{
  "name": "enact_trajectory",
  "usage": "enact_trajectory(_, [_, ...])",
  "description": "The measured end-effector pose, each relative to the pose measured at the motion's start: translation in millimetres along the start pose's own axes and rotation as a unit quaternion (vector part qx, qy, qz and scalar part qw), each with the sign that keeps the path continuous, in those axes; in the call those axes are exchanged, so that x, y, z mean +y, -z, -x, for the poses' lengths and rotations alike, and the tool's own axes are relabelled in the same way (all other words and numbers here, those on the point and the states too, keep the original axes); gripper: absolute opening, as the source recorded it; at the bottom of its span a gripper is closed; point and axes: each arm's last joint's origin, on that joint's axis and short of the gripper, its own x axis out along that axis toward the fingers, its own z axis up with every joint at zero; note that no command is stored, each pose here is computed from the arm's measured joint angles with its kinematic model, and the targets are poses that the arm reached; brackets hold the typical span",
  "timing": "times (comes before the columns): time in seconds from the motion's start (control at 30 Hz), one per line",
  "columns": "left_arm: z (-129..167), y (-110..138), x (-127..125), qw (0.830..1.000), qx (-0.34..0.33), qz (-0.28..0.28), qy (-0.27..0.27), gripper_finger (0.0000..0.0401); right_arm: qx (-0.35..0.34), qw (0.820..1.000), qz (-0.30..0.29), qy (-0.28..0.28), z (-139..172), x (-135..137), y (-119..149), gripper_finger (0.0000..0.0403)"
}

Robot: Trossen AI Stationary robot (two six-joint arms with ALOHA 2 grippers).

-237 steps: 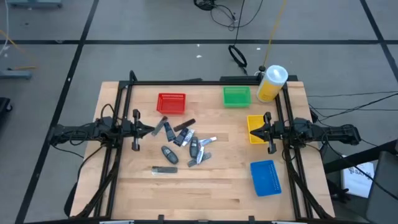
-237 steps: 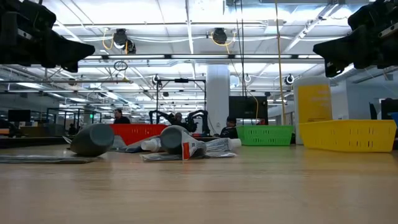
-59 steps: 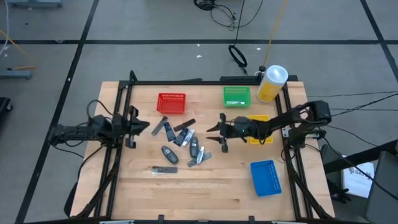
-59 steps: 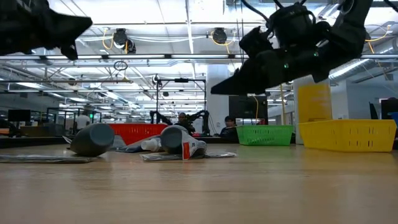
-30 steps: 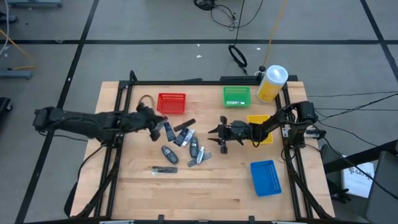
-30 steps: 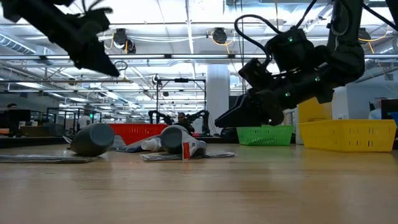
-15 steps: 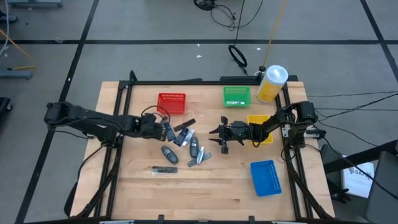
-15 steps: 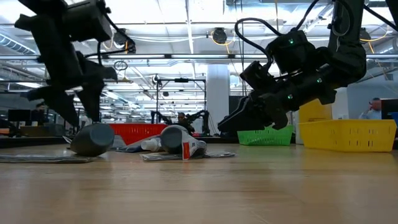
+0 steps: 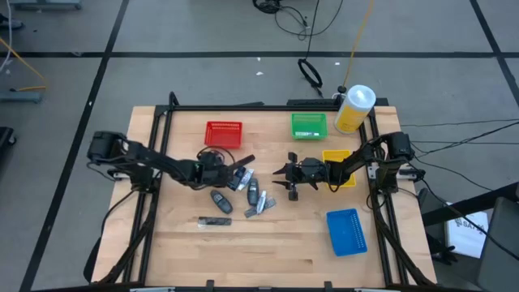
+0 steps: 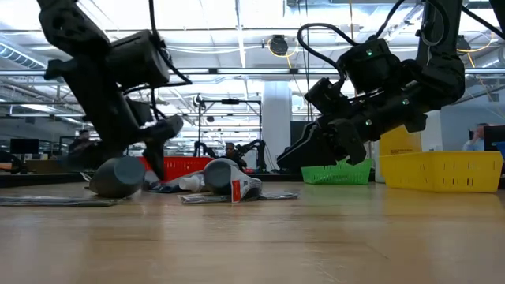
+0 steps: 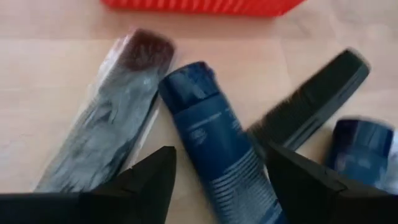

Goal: Pick & Place Travel size toiletries
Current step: Put the blue shave cream into the red bin

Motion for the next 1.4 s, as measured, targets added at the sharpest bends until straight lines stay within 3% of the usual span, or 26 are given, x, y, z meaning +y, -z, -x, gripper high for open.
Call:
enact_trajectory(0.33, [-8.4,3.3,0.6,1.000,-0.009,-0.008,-0.010,0.0174,0.011,1.000,0.000,-0.002,0.0,0.4,2.2,0.0134])
enact_trajectory(0.57, [-0.2,2.9,-2.5,0.999,0.019,-0.025,0.015,0.0126,0.011,1.000,0.000,-0.002,0.0,0.4,2.2,0.0134])
enact_trajectory(0.93, [18.7,-0.8,-6.3,0.995,0.031,-0.074,0.060,0.0111,0.013,1.000,0.000,-0.002,0.0,0.4,2.5,0.0134])
enact_trajectory(1.13, [34.8,-9.6,-10.6,0.987,0.032,-0.113,0.109,0.0111,0.014,1.000,0.000,-0.002,0.0,0.4,2.6,0.0134])
enact_trajectory(1.4, [62.8,-37.1,-21.4,0.955,-0.016,-0.193,0.227,0.0111,0.013,1.000,0.000,-0.002,0.0,0.4,2.6,0.0134])
